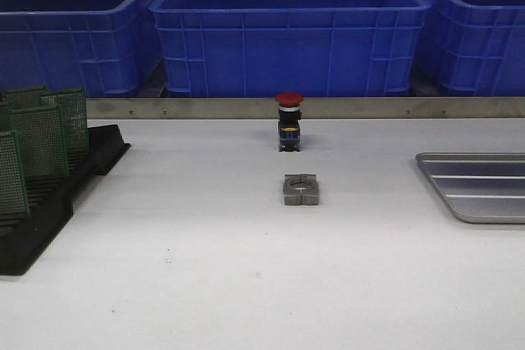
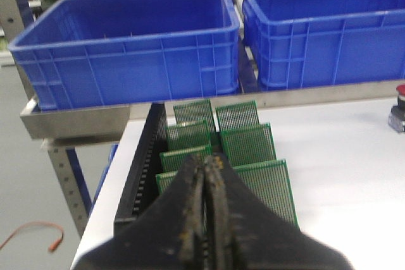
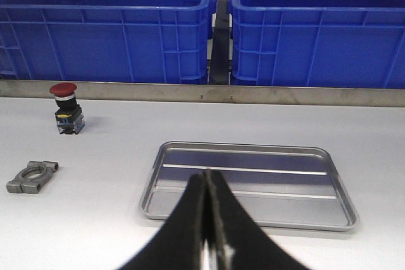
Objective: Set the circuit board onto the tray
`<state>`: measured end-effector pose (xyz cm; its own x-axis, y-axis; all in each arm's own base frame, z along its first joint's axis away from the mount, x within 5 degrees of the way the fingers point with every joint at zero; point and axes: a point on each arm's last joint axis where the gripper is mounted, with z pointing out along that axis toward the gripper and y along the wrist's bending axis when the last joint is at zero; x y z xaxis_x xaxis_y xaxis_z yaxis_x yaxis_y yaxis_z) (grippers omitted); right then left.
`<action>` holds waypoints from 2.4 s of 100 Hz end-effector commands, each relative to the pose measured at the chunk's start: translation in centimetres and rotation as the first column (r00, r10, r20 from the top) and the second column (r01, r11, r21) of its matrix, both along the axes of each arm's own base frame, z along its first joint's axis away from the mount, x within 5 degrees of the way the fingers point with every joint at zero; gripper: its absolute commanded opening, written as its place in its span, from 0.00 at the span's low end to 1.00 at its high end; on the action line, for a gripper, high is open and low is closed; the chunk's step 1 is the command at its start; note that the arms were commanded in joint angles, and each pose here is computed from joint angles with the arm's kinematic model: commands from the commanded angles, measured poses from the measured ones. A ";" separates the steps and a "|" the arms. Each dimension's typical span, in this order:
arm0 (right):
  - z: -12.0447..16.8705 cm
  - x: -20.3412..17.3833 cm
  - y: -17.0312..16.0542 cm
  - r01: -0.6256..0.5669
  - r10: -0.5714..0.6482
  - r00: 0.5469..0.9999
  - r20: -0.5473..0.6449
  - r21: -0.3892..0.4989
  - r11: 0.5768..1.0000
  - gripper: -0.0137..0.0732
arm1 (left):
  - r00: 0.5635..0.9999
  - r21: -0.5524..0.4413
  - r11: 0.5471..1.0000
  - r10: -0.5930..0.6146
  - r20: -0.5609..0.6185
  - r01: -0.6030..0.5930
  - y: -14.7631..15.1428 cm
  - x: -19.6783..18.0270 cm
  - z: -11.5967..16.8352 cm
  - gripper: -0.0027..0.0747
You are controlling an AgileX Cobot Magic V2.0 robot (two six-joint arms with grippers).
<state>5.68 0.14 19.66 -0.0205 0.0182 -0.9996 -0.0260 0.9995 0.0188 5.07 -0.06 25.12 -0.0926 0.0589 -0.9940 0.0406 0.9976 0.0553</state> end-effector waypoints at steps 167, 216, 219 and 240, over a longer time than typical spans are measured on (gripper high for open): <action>1.2 -0.3 0.0 0.006 -0.005 0.994 0.109 -0.010 1.000 0.03 | 0.353 0.254 0.303 -0.336 -0.873 0.918 -4.4 27.0 1.0 0.53; 1.2 -0.3 0.0 0.006 -0.005 0.994 0.109 -0.010 1.000 0.03 | 0.249 0.154 0.277 -0.350 -0.903 0.948 -4.7 28.2 0.2 0.01; 1.2 -0.3 0.0 0.006 -0.005 0.994 0.109 -0.010 1.000 0.03 | 0.249 0.154 0.277 -0.350 -0.903 0.949 -4.7 28.2 0.3 0.01; 1.2 -0.3 0.0 0.006 -0.005 0.994 0.109 -0.010 1.000 0.03 | 0.222 0.132 0.261 -0.355 -0.908 0.956 -4.7 28.1 0.8 0.01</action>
<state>5.68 0.14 19.66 -0.0205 0.0182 -0.9996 -0.0260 0.9995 0.0188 32.92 -4.30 23.42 -0.1545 0.9560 -0.2496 0.9850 0.1686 0.0360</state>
